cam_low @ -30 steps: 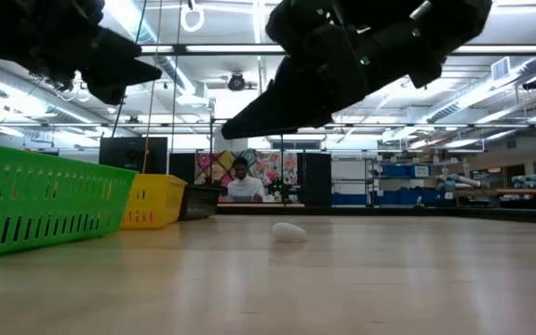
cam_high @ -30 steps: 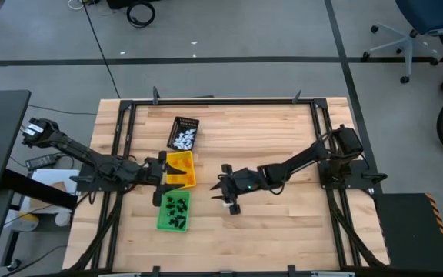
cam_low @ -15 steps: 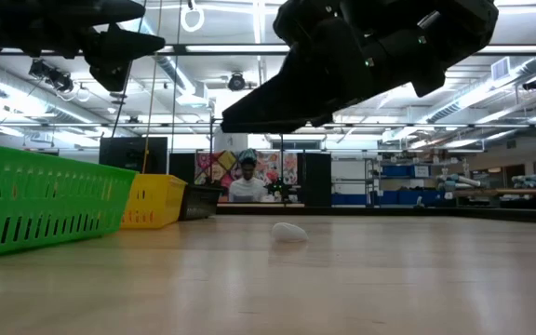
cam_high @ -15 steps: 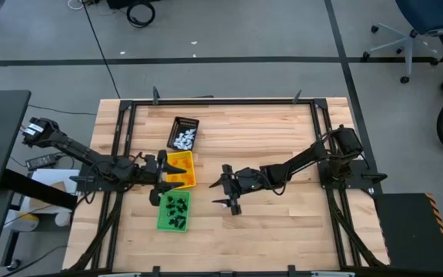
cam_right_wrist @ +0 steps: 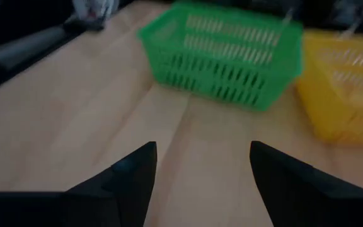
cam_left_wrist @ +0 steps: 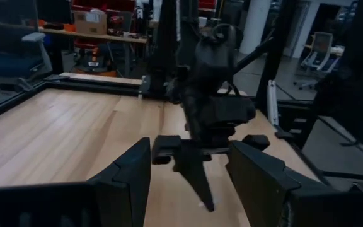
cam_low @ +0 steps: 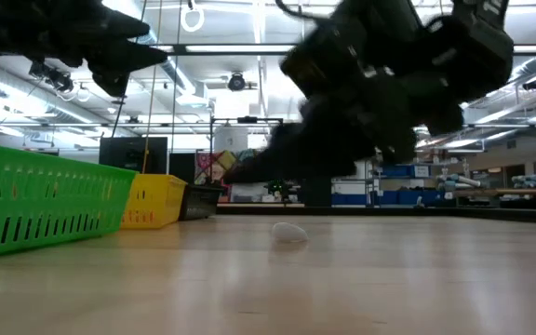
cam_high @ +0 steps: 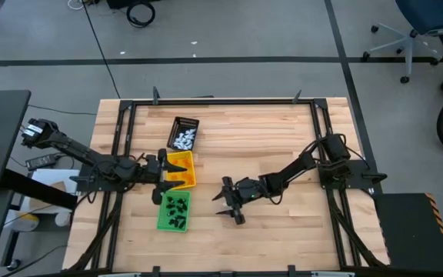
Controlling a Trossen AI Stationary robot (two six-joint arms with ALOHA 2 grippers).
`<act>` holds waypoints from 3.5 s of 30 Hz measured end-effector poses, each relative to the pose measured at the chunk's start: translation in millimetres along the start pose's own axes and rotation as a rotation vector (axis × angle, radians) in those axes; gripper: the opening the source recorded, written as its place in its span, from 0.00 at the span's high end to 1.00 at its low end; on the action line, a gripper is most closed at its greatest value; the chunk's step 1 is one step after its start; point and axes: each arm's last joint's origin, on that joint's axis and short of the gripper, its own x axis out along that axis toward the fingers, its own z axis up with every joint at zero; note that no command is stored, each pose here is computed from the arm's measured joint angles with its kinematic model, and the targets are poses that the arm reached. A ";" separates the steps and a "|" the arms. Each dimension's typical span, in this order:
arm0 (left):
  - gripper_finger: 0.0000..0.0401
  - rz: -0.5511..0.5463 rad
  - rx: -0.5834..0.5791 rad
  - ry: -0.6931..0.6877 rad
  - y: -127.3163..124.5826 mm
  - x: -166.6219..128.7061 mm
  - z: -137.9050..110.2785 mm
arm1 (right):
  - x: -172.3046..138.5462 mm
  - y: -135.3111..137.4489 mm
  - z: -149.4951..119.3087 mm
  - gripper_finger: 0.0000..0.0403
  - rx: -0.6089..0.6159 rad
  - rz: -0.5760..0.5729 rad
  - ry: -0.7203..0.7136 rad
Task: Sort Halloween decoration
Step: Put the white ghost plush toy into the black basket, then return to Home Position
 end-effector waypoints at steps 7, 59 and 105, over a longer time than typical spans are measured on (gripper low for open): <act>0.53 0.037 0.018 0.039 5.5 1.3 -3.8 | -22.5 1.6 -31.8 0.40 0.038 -0.010 -0.021; 0.53 0.086 0.059 0.115 17.4 -16.5 -2.3 | 2.4 -133.1 52.7 0.84 0.161 -0.240 0.021; 0.53 0.262 0.033 0.132 31.0 -25.9 -2.0 | 60.8 -275.5 83.4 0.66 0.382 -0.494 0.107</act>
